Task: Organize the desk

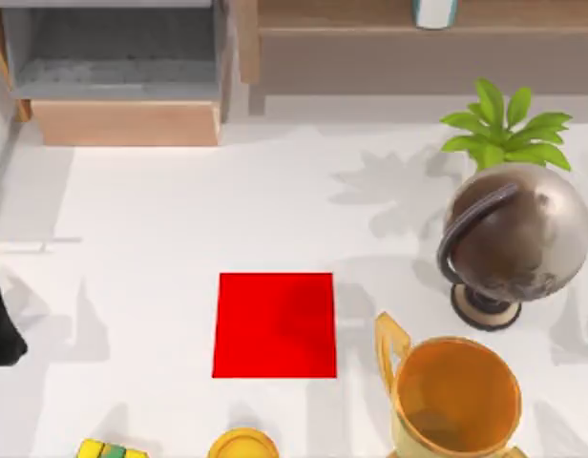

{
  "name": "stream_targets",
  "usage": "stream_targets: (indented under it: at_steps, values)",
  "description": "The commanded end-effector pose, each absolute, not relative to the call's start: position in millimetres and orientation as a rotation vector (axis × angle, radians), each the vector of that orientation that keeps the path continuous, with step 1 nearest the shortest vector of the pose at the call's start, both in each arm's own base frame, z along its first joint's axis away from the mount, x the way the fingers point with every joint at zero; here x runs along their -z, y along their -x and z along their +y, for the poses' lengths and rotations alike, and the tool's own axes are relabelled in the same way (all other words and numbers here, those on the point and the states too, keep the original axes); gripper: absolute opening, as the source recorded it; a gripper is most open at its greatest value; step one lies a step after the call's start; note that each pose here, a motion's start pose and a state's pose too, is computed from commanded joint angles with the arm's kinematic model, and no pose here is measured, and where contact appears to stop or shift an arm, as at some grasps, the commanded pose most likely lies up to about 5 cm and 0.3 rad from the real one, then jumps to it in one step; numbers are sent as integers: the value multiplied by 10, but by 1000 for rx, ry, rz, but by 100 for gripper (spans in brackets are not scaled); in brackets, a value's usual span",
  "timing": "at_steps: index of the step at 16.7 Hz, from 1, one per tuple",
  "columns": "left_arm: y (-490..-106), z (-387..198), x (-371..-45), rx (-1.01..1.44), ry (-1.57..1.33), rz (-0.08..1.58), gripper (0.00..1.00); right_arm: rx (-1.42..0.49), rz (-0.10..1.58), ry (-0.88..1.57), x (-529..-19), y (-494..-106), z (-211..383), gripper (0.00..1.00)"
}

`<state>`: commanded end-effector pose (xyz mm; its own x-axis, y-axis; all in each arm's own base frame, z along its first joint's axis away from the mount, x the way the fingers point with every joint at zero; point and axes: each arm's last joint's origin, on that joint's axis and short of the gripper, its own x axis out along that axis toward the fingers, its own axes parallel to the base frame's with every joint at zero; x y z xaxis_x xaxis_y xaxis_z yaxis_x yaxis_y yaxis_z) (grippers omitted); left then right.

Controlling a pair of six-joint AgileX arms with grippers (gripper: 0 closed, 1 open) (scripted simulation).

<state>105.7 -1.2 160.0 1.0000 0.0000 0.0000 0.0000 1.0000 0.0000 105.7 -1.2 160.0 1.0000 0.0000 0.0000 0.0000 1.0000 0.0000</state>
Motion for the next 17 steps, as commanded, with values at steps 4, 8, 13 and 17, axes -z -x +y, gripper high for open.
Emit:
stream_targets:
  at_steps: [4, 8, 13, 17]
  values:
    - [-1055, -6, -1664, -5, 2, 7, 100, 0, 0, 0, -1600, -1057, -12, 100]
    - [-1081, 30, -2048, -35, 10, 62, 100, 0, 0, 0, -1600, -1057, -12, 100]
    - [-1366, 137, -2752, -101, 16, 237, 100, 0, 0, 0, -1600, -1057, -12, 100]
    - [-1947, 329, -3196, -164, 12, 471, 100, 0, 0, 0, -1600, -1057, -12, 100]
